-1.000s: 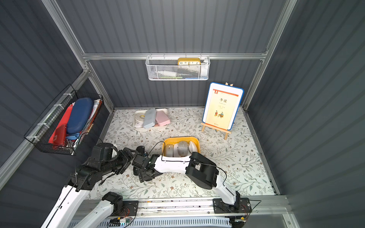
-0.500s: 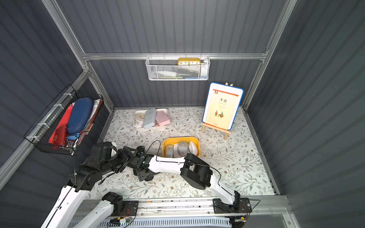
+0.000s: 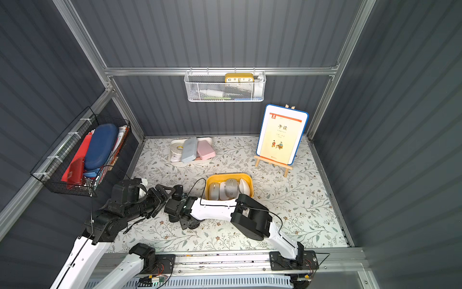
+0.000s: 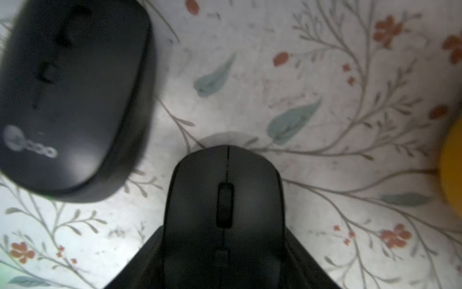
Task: Put the mouse in the storage box
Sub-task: Pick up the mouse from the center of the board.
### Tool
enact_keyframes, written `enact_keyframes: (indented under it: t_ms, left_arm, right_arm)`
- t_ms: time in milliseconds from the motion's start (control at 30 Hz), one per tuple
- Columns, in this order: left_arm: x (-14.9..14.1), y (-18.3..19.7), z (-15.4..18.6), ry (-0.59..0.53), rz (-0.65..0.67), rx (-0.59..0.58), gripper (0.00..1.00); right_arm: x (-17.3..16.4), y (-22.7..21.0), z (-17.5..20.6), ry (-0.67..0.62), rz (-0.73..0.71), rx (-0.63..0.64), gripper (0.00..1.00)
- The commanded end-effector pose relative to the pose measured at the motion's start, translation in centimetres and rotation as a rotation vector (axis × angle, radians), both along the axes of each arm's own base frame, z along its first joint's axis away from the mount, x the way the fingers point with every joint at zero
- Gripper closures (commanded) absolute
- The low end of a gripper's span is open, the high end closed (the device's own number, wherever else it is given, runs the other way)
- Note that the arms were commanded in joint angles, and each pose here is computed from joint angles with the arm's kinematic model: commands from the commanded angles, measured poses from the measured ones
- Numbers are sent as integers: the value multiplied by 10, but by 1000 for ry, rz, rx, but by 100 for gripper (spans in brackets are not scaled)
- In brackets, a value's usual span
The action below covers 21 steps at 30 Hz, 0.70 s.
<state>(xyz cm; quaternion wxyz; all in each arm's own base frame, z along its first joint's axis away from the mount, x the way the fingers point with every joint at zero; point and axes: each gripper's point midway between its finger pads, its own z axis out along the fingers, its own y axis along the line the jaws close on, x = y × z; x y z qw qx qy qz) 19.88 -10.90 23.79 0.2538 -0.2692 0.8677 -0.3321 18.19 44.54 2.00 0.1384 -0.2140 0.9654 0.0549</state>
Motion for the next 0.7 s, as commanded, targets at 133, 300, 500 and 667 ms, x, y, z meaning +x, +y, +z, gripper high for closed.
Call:
enact_keyframes:
  t_ms: [133,300,500,667]
  left_arm:
    - [10,-8,14,-29,-37,-1,24]
    - [23,-15,14,-36,-52,-8,24]
    - [37,-33,-9,14,-166,25,24]
    - [58,-57,-18,-30,-286,2,24]
  right_arm:
    - [-4,-29,64,-99,-7,46,40]
    - [10,-43,108,-187,-41,95,38]
    - [59,-77,127,-240,-108,84,38]
    - [105,-109,121,-188,-177,84,38]
